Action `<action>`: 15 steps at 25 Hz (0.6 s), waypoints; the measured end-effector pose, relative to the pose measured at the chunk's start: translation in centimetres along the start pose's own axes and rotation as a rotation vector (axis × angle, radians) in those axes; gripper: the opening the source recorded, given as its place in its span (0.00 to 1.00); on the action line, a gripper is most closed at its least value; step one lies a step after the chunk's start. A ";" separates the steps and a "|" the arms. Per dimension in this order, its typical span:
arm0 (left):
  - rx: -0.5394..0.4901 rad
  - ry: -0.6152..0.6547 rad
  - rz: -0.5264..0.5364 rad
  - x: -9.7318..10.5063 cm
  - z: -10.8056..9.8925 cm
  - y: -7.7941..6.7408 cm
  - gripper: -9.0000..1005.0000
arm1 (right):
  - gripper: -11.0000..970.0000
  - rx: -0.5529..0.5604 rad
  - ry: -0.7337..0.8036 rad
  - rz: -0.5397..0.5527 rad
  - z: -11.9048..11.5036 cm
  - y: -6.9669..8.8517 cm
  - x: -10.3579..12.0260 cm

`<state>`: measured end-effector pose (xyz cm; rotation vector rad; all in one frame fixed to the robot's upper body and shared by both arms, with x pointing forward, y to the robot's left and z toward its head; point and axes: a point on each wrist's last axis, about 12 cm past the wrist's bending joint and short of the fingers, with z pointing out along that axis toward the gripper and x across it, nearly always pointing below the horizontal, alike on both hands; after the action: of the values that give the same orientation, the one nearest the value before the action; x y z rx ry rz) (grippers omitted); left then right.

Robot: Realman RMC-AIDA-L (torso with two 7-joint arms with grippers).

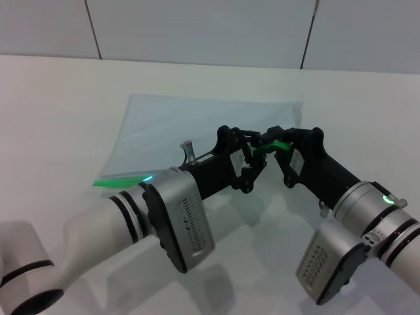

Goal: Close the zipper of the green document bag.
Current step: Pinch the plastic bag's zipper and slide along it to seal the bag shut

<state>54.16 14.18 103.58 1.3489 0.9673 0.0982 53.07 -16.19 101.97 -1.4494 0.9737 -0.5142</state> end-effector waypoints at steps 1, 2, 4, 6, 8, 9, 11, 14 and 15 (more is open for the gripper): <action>-0.002 0.001 -0.002 0.0 0.0 0.0 0.12 | 0.06 -0.001 -0.001 -0.001 0.0 0.0 0.0; -0.003 0.002 -0.003 0.0 0.0 0.0 0.12 | 0.06 -0.002 -0.002 -0.002 0.0 0.0 0.0; -0.010 0.006 -0.009 0.0 0.0 0.1 0.11 | 0.06 -0.004 -0.004 -0.004 -0.1 0.1 0.0; -0.012 0.007 -0.010 0.0 0.0 0.1 0.10 | 0.06 -0.004 -0.005 -0.005 -0.1 0.1 0.0; -0.015 0.009 -0.012 0.0 0.0 0.1 0.10 | 0.06 -0.003 -0.005 -0.005 -0.1 0.1 0.0; -0.017 0.010 -0.013 0.1 0.0 0.1 0.09 | 0.06 -0.003 -0.005 -0.005 -0.1 0.1 0.0; -0.019 0.012 -0.016 0.1 0.0 0.1 0.09 | 0.06 -0.003 -0.005 -0.005 -0.1 0.1 0.0; -0.020 0.013 -0.017 0.1 0.0 0.2 0.10 | 0.06 -0.001 -0.003 -0.001 0.0 0.0 0.0; -0.021 0.013 -0.017 0.1 0.0 0.2 0.10 | 0.06 0.000 -0.001 0.002 0.0 0.0 0.0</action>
<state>54.28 14.29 103.66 1.3220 0.9865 0.1040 53.08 -16.23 101.96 -1.4483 0.9742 -0.5121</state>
